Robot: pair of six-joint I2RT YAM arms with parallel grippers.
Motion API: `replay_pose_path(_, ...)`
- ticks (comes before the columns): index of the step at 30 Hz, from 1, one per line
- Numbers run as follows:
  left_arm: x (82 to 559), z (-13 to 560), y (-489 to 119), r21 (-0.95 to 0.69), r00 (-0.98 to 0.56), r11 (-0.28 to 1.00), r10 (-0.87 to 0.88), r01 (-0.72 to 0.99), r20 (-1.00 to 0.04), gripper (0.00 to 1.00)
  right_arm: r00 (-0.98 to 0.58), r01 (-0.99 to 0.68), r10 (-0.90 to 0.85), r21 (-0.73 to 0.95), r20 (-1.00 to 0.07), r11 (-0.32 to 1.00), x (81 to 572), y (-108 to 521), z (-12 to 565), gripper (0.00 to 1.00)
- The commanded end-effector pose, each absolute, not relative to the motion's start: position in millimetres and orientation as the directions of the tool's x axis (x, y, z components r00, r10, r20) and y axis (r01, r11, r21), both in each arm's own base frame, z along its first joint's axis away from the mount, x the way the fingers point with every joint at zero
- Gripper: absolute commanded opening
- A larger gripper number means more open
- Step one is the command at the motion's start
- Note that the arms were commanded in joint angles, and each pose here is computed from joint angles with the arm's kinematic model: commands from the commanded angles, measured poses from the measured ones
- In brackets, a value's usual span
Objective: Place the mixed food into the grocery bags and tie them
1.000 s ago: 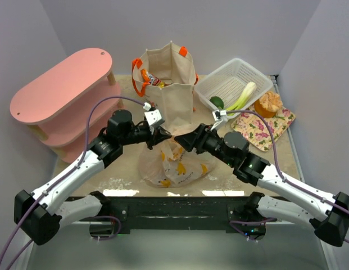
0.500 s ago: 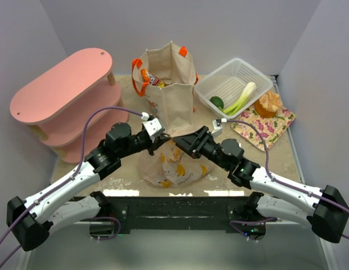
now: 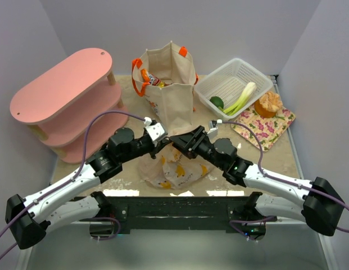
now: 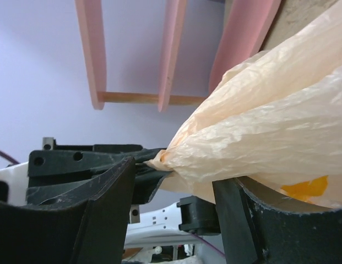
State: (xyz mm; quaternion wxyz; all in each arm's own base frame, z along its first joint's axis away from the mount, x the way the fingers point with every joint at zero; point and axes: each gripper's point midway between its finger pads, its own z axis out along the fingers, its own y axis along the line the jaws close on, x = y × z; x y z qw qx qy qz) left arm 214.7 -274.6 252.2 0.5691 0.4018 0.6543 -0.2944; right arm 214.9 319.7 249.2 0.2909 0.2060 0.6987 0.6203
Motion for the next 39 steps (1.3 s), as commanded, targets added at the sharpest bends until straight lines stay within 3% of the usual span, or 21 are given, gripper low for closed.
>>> replay_pose_path(1, 214.3, 280.5, -277.0, 0.112, 0.057, 0.515, 0.122, 0.850, -0.991, 0.00, -0.700, -0.090, 0.699, 0.989, -0.144, 0.114, 229.0, 319.8, 265.9, 0.60)
replay_pose_path(9, 202.7, 278.1, -284.3, 0.096, 0.054, 0.484, 0.101, 0.870, -0.993, 0.00, -0.692, -0.089, 0.709, 0.990, -0.137, 0.105, 242.3, 332.9, 262.8, 0.56)
replay_pose_path(15, 203.0, 276.2, -281.8, 0.055, 0.013, 0.540, 0.081, 0.840, -0.997, 0.00, -0.646, -0.068, 0.755, 0.994, -0.113, 0.091, 254.7, 330.6, 256.6, 0.52)
replay_pose_path(20, 189.0, 268.8, -297.6, 0.040, -0.001, 0.468, 0.087, 0.883, -0.996, 0.00, -0.647, -0.100, 0.754, 0.993, -0.113, 0.063, 258.1, 336.5, 266.2, 0.45)
replay_pose_path(23, 184.0, 258.6, -303.8, 0.038, -0.015, 0.452, 0.115, 0.891, -0.993, 0.00, -0.656, -0.137, 0.744, 0.989, -0.127, 0.049, 255.8, 338.8, 276.0, 0.23)
replay_pose_path(24, 184.6, 259.0, -304.3, 0.039, -0.018, 0.456, 0.119, 0.889, -0.993, 0.00, -0.656, -0.132, 0.743, 0.989, -0.132, 0.059, 255.4, 338.3, 274.5, 0.10)
replay_pose_path(27, 190.7, 263.1, -298.8, 0.044, -0.019, 0.495, 0.121, 0.868, -0.992, 0.01, -0.648, -0.126, 0.745, 0.987, -0.158, 0.100, 251.8, 331.7, 273.0, 0.02)
replay_pose_path(28, 191.5, 265.5, -297.2, 0.045, -0.016, 0.504, 0.117, 0.863, -0.993, 0.15, -0.638, -0.132, 0.750, 0.984, -0.175, 0.118, 251.9, 327.5, 273.6, 0.00)
replay_pose_path(30, 187.1, 272.5, -296.1, 0.012, -0.034, 0.500, 0.084, 0.866, -0.996, 0.26, -0.625, -0.132, 0.753, 0.979, -0.203, 0.154, 247.6, 318.5, 275.5, 0.00)
replay_pose_path(31, 184.5, 275.1, -295.6, 0.010, -0.032, 0.491, 0.078, 0.871, -0.996, 0.38, -0.611, -0.144, 0.757, 0.972, -0.233, 0.183, 247.1, 313.6, 275.3, 0.00)
replay_pose_path(34, 176.4, 293.2, -294.2, 0.000, -0.020, 0.465, 0.038, 0.886, -0.999, 0.59, -0.551, -0.149, 0.783, 0.957, -0.289, 0.248, 247.6, 293.4, 276.6, 0.00)
replay_pose_path(39, 164.7, 331.9, -291.2, -0.008, -0.011, 0.425, 0.003, 0.905, -1.000, 0.73, -0.501, -0.146, 0.795, 0.939, -0.342, 0.312, 246.1, 272.7, 275.0, 0.00)
